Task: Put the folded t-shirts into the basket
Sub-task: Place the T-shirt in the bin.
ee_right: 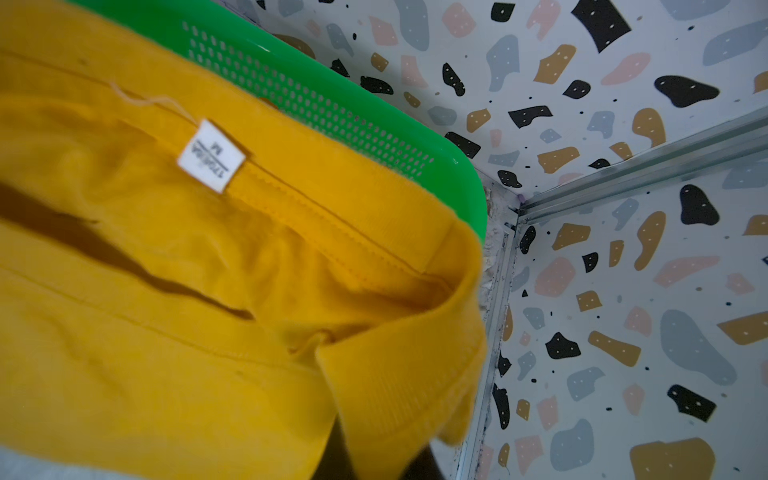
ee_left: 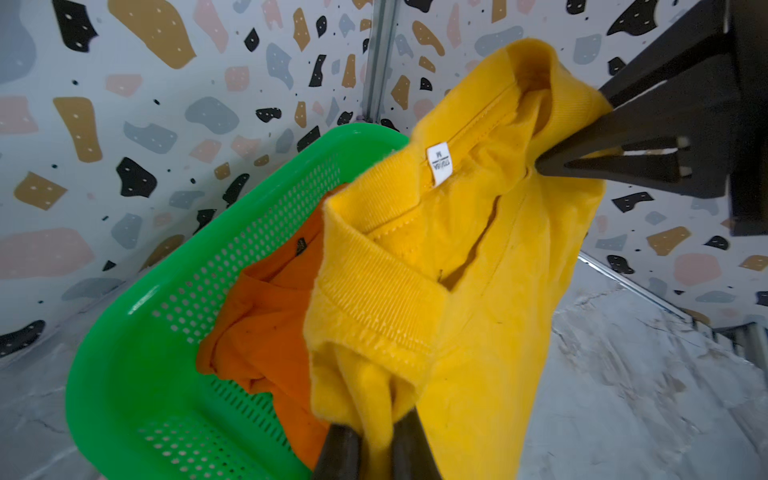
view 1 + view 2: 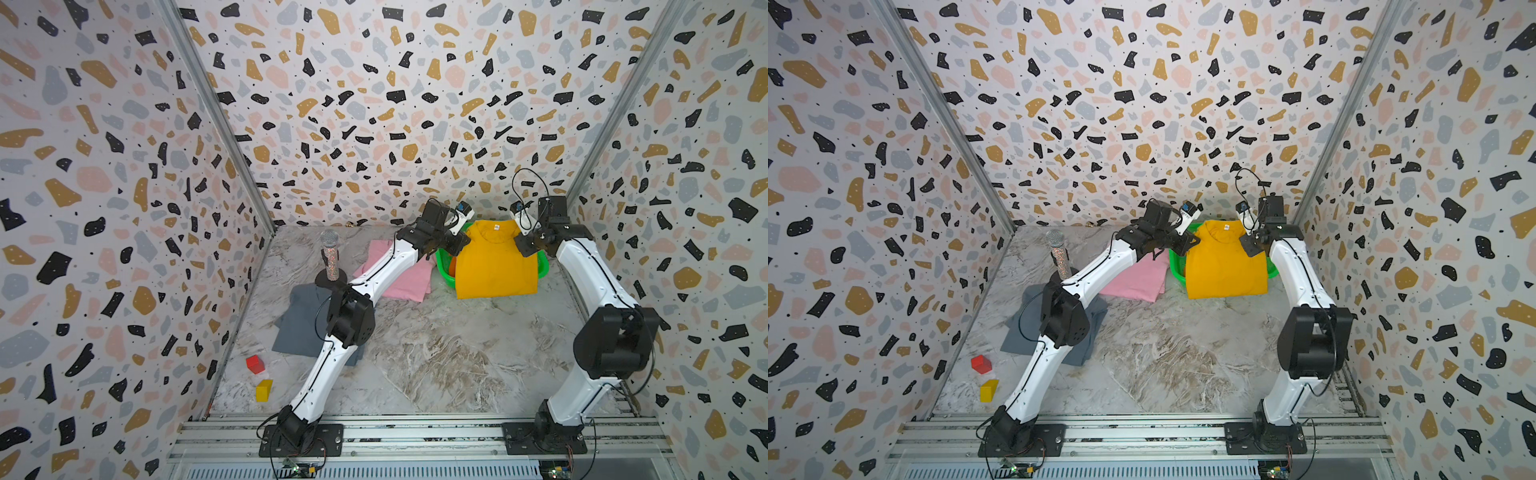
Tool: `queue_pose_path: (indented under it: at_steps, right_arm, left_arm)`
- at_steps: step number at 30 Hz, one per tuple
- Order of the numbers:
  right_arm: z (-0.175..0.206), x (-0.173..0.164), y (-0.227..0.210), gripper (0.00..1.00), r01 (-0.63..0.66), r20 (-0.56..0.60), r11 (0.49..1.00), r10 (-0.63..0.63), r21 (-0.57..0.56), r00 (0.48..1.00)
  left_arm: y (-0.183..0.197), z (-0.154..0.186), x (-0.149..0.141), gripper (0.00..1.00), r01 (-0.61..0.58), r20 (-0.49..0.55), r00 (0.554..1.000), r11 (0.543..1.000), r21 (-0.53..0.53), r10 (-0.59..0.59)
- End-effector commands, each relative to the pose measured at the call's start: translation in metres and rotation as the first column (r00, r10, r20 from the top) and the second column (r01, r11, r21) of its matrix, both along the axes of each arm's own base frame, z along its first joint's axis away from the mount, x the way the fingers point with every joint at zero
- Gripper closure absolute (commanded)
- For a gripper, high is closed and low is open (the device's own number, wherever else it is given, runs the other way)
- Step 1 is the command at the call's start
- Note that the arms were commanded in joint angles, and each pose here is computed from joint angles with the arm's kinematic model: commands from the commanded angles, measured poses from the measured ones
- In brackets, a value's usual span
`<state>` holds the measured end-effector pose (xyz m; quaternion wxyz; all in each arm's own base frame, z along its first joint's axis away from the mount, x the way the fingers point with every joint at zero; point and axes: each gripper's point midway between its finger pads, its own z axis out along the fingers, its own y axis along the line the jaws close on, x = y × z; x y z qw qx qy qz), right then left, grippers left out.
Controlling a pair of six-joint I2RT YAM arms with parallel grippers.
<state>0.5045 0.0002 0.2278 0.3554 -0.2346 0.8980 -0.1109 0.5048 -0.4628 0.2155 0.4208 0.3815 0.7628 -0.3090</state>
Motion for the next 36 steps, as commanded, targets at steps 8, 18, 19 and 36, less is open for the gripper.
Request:
queue_pose_path:
  at_steps: [8,18,19,36]
  right_arm:
    - [-0.028,0.068,-0.023,1.00,0.089,0.073,0.993,-0.084,-0.074,0.994]
    - [-0.067,0.088,-0.031,1.00,0.093,0.051,0.986,-0.087,-0.135,0.995]
    - [-0.070,0.089,-0.031,1.00,0.092,0.049,0.986,-0.086,-0.138,0.995]
    - [-0.105,0.106,-0.037,0.89,0.093,-0.016,0.979,-0.098,-0.181,0.995]
  left_arm:
    - [0.013,-0.040,0.058,1.00,-0.096,0.149,0.985,0.994,0.050,0.088]
    - [0.019,-0.065,0.079,1.00,-0.130,0.253,0.962,0.985,0.109,0.099]
    - [0.019,-0.067,0.081,1.00,-0.132,0.260,0.960,0.985,0.111,0.100]
    - [0.026,-0.097,0.094,0.94,-0.173,0.332,0.938,0.965,0.198,0.100]
